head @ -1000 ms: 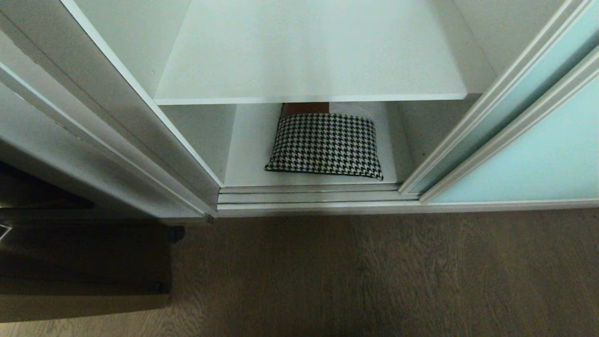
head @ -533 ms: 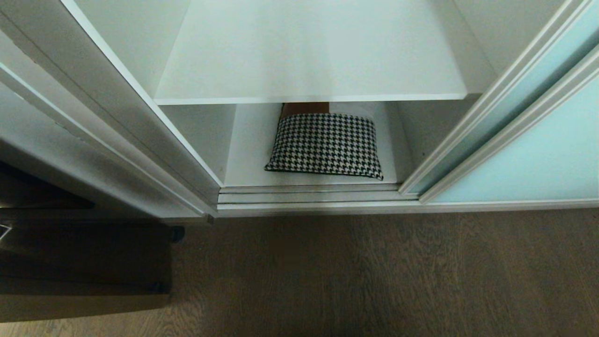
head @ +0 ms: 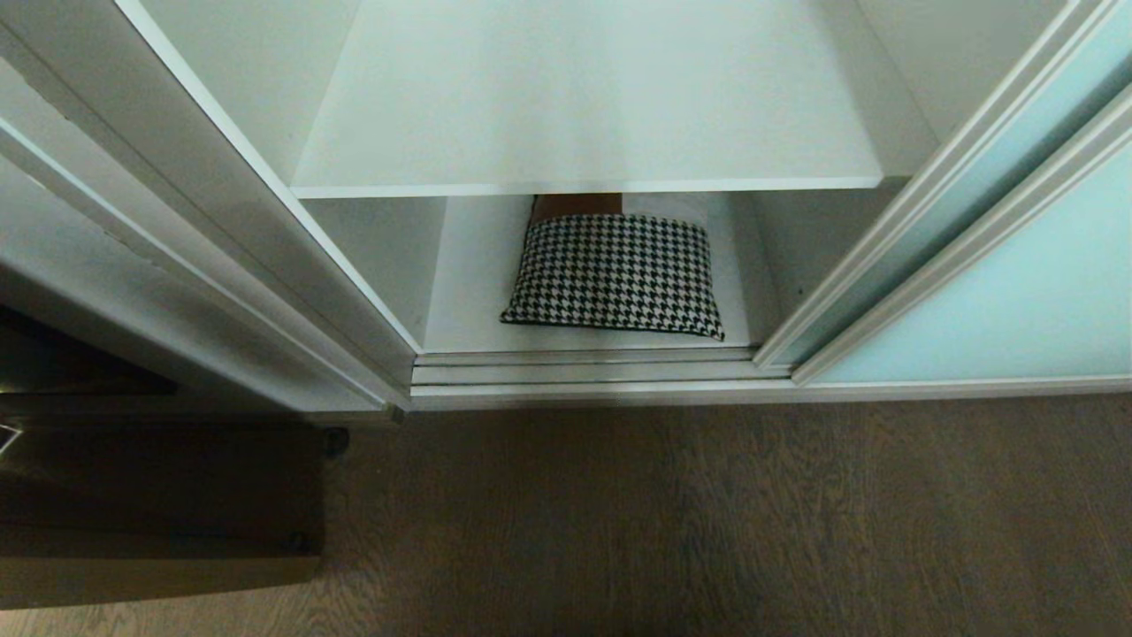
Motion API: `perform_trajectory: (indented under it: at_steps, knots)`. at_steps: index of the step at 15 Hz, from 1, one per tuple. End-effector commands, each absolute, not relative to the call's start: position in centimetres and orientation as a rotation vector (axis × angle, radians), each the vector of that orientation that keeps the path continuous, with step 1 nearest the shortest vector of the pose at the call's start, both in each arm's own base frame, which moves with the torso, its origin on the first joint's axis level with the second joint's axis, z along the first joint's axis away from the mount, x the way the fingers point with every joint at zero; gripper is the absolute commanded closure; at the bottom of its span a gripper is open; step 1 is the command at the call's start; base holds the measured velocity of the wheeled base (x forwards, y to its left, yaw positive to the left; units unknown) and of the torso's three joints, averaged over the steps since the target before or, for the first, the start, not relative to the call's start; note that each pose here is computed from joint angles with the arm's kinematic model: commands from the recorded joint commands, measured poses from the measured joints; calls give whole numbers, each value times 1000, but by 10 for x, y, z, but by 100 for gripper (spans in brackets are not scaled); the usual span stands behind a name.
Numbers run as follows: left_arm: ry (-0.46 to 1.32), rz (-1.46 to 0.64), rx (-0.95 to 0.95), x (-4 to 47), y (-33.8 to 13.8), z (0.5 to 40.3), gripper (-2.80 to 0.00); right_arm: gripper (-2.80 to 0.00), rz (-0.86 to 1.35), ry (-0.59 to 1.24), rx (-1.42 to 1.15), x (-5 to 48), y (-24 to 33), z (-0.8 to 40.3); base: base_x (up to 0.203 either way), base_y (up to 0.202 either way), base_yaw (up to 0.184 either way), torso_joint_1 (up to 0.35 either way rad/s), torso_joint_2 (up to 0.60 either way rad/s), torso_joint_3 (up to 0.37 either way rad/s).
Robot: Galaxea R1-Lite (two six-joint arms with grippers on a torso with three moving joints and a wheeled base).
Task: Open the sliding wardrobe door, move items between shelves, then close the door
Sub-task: Open the door
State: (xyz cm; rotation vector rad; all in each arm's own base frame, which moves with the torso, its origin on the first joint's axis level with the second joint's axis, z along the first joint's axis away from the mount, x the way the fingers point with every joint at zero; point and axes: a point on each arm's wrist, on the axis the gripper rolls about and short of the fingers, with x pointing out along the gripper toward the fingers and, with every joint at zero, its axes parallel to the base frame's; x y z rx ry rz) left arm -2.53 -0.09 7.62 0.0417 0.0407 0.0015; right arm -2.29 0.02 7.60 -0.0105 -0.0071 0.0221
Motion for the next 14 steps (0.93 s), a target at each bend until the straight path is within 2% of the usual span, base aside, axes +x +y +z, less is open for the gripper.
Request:
perform_trajectory:
  at_steps: [1,12,14]
  knots:
    - [46,7,36,-25,-1,76,0,0,23,-9,-9,-23,0,76,0,0,0,0,0,0]
    - [37,5,41,-24,-1,76,0,0,23,-9,-11,-23,0,76,0,0,0,0,0,0]
    - [37,5,39,-24,-1,76,0,0,23,-9,-10,-23,0,76,87,0,-3,3,0,7]
